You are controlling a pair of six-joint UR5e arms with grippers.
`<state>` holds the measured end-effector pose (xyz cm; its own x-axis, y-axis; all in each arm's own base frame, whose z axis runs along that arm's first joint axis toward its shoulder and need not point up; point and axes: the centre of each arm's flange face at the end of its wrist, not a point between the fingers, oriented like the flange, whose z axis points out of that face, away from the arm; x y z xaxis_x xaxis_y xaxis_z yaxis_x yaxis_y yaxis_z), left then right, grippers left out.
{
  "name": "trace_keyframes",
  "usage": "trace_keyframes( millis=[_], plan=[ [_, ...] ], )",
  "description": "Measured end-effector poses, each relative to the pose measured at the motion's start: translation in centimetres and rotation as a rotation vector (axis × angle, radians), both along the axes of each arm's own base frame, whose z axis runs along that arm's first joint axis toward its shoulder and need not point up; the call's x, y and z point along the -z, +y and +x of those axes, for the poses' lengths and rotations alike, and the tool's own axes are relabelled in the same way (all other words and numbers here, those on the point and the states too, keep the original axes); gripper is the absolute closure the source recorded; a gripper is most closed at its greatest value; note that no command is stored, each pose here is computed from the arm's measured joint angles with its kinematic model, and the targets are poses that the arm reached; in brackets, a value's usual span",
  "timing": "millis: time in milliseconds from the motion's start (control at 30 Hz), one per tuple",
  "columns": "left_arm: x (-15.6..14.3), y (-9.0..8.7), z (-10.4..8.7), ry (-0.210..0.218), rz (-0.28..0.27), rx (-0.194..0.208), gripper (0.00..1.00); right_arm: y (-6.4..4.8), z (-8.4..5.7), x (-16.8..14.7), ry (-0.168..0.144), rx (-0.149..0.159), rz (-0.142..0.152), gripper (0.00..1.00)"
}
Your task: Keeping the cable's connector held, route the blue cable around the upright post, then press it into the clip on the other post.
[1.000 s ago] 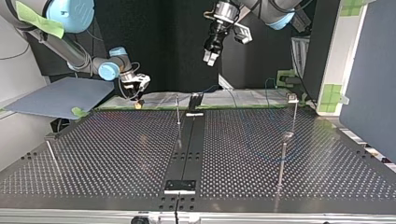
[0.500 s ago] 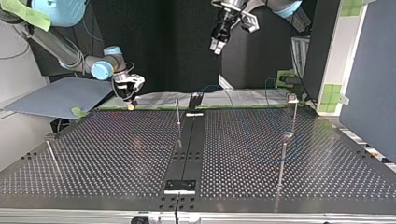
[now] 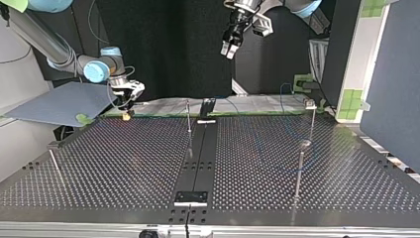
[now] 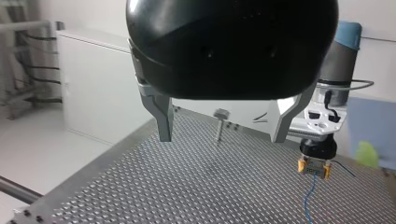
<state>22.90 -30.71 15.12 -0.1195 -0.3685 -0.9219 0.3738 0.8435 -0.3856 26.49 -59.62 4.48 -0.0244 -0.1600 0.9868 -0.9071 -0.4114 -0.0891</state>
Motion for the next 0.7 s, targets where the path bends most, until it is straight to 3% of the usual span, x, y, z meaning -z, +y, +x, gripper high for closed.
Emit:
trace_keyframes(
  millis=[200, 400, 700],
  plan=[
    [-0.3, -0.2, 0.2, -0.019, -0.021, 0.011, 0.0, -0.3, -0.1, -2.9, -0.032, 0.011, -0.03, 1.0],
    [-0.4, -0.4, 0.2, -0.029, -0.021, 0.024, 0.0, -0.5, 0.0, -5.6, -0.019, 0.005, -0.08, 1.0],
    [-0.4, -0.4, 0.2, -0.03, -0.021, 0.027, 0.0, -0.5, 0.1, -6.2, -0.013, 0.004, -0.092, 1.0]
  ],
)
